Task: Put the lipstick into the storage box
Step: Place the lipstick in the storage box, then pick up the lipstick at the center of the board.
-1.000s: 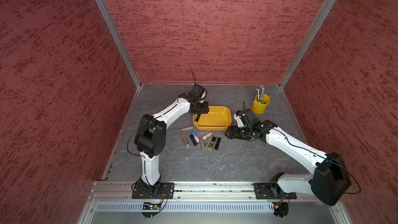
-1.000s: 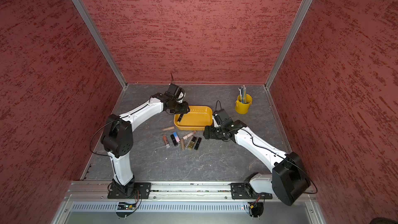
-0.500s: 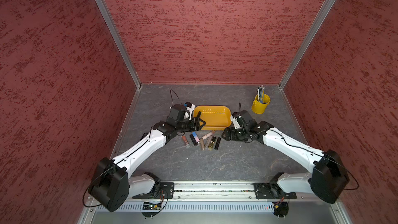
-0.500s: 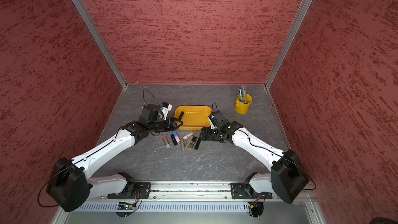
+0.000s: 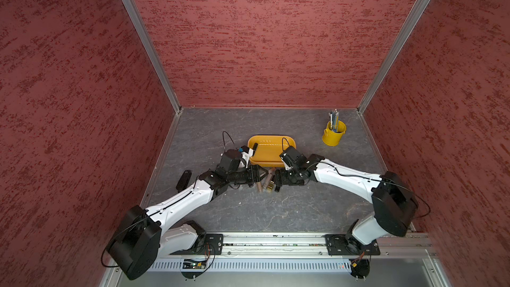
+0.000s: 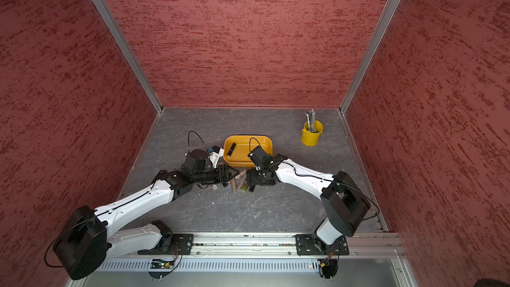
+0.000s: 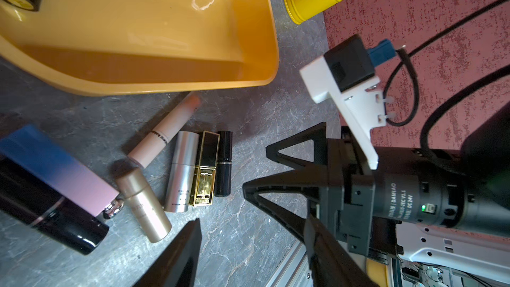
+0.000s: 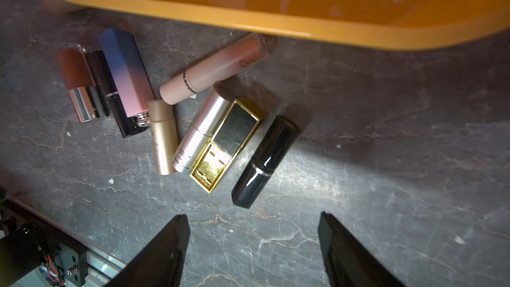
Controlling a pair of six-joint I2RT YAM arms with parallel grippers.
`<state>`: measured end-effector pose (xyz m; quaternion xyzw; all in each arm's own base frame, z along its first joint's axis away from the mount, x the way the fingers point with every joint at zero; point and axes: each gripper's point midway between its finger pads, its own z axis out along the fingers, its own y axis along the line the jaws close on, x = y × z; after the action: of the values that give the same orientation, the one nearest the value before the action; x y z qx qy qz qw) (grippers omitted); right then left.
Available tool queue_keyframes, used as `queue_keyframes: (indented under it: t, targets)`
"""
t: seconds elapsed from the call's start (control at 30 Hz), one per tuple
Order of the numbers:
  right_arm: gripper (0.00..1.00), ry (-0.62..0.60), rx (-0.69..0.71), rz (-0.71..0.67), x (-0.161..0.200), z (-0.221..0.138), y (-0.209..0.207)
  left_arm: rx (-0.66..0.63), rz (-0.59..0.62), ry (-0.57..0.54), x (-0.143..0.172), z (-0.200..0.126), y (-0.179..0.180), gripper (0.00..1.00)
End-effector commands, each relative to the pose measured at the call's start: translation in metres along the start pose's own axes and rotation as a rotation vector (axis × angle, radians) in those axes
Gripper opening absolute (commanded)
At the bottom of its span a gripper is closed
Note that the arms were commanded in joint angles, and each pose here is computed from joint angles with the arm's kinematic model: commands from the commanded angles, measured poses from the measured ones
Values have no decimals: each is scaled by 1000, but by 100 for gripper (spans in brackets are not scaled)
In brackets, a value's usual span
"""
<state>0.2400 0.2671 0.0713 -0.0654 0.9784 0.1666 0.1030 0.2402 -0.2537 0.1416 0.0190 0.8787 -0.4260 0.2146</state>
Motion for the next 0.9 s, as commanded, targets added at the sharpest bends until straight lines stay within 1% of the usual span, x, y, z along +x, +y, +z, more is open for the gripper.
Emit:
queue_keyframes:
  t: [0.0, 0.2, 0.4, 0.87]
  targets:
    - [74, -9, 66, 16, -4, 3, -3, -1, 17, -33, -5, -4, -3, 64]
    - [63, -2, 137, 9, -4, 7, -10, -23, 41, -44, -7, -10, -2, 65]
    - [57, 18, 159, -2, 0, 14, -9, -23, 40, -54, -9, -10, 0, 65]
    - [55, 63, 183, -14, 5, 33, -2, -21, 40, -71, -12, -17, 2, 66]
